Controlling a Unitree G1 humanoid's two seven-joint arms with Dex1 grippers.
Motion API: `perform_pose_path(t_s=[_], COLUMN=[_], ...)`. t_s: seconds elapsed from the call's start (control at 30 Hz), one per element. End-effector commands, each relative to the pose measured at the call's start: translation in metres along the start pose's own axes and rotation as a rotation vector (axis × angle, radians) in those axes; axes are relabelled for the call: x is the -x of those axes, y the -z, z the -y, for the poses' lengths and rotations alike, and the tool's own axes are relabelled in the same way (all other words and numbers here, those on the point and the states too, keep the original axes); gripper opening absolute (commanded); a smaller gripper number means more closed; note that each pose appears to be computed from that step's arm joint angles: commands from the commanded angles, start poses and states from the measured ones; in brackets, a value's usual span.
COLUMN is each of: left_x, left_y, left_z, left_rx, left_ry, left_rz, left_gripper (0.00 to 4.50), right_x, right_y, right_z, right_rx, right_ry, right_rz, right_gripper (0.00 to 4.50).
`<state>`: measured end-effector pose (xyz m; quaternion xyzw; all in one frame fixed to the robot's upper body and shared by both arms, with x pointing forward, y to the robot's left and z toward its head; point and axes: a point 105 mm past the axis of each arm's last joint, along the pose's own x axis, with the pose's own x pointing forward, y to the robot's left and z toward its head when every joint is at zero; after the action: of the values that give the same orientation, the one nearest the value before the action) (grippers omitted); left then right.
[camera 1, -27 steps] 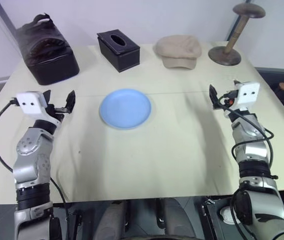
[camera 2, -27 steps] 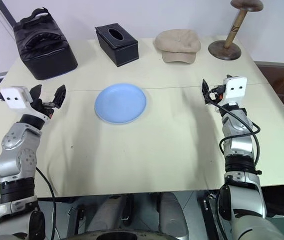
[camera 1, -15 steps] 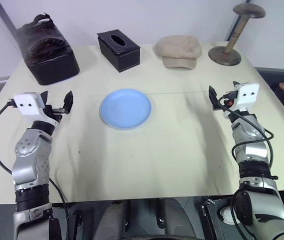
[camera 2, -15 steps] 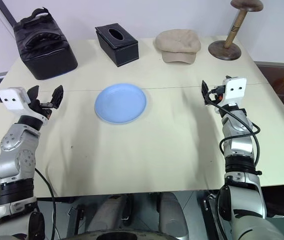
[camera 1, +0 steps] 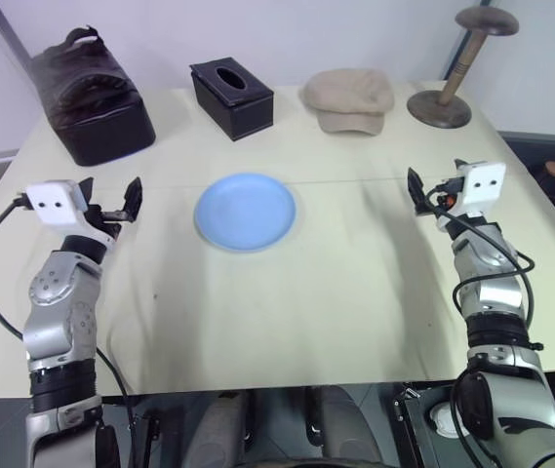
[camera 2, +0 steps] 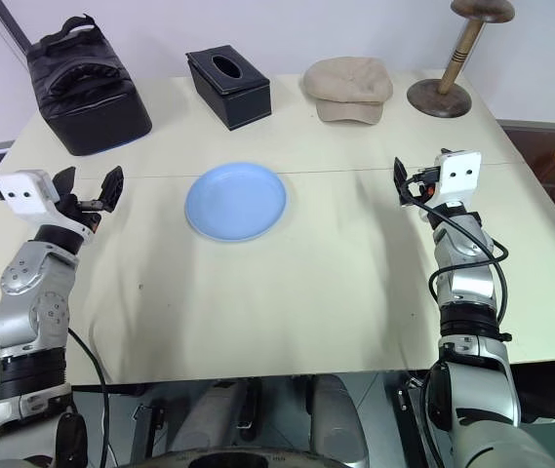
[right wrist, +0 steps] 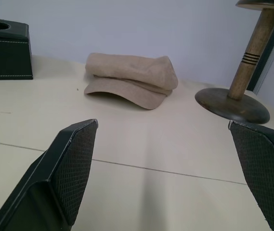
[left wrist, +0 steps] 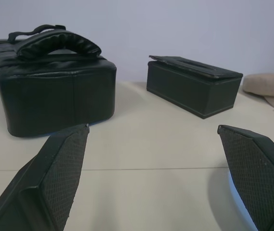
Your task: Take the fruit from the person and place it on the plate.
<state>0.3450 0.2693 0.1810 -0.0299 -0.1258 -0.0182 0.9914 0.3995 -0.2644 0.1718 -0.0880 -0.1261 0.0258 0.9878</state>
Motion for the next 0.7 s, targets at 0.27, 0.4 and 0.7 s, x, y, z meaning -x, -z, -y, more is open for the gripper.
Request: perform_pose_path(t_s=[0.27,0.4,0.7], left_x=[0.0,-0.001,-0.0018], left_y=[-0.0178,-0.0183,-0.0179], left_z=[-0.0046,-0.0035,-0.0016], left_rx=[-0.032,-0.031,-0.028], left_ry=[-0.006,-0.003,0.003], left_rz=[0.054,0.055,0.056], left_gripper=[4.5,4.5,4.5], right_x=[0.0011,0.0011,0.0013], right_y=[-0.0126,-0.0131,-0.0139], right_z=[0.002,0.0025,0.0027], right_rx=[0.011,0.013,0.018], right_ry=[0.007,0.008,0.006], right_rz=[0.047,0.048,0.049], right_gripper=[4.45,4.45,4.45])
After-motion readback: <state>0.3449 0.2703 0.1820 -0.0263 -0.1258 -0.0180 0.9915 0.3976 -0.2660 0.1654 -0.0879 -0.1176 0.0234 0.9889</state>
